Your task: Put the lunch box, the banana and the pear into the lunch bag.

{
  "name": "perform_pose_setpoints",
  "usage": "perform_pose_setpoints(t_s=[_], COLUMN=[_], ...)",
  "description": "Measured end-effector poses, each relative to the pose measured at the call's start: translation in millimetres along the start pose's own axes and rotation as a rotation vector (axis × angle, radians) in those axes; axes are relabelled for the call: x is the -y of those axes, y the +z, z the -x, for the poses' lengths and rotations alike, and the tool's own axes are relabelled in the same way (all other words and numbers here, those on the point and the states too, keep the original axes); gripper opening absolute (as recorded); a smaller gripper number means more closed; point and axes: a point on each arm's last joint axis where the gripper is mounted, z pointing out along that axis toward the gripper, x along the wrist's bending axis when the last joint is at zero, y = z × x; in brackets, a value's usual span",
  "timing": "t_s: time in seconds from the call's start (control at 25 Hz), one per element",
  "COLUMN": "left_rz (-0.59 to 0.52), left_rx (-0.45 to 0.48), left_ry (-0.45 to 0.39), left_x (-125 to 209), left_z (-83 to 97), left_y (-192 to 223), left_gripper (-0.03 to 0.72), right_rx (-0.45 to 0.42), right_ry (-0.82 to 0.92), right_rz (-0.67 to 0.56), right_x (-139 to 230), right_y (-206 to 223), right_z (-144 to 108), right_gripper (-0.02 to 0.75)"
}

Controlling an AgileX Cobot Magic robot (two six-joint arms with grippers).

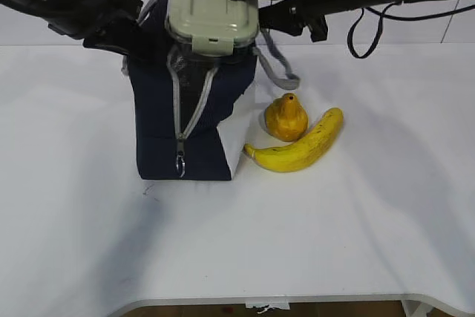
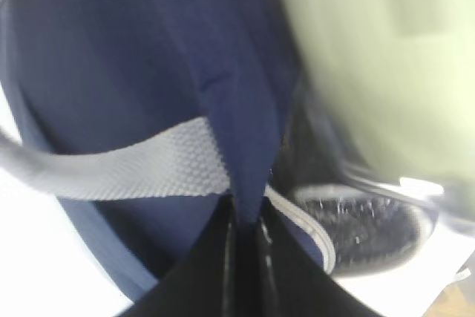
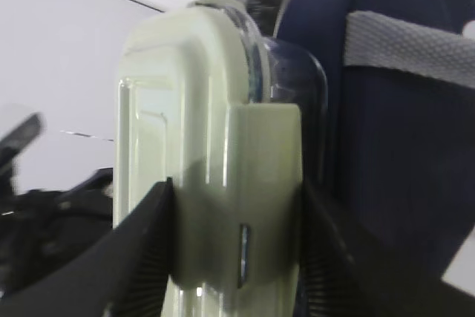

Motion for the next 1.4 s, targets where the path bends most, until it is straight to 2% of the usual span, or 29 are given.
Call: perform_pose_setpoints(t_s=[0.16,0.32,0.56,0.72,0.84,1.0,1.16,1.4], left_rz=[-0.002,0.018,0.047,0.052,0.052,0.035,-0.042,-0.095], left_rx=[0.005,0.023,0.079,0.087,0.087,0.094,0.096,0.081], left_ry=[0.004,-0.008,-0.06,-0.068,-0.068,-0.066,-0.058,-0.051], left_x=[0,-2,-5,-5,-5,-4,3,9], left_z=[2.2,6.1,11.0,11.7,11.7,12.1,6.9,0.0], left_y=[-3,-7,-7,-7,-7,-7,3,13], left_gripper=[-0.006,-0.006,-0.006,-0.006,-0.006,-0.006,-0.006,-0.006], right_rx=[0.09,0.152,0.125,0.08,0.088,0.126,0.163,0.173], right_ry=[-0.01,-0.015,-0.049,-0.07,-0.108,-0.109,-0.091,-0.055], right_rz=[-0.016,-0.009,-0.048,-0.09,-0.073,-0.056,-0.065,-0.079], right_x=[0,-1,6,24,28,30,36,42], right_y=[4,7,34,61,70,80,93,106], right_z=[27,43,33,17,12,29,54,76], right_gripper=[0.367,0.367,0.367,0.367,0.367,0.367,0.367,0.367])
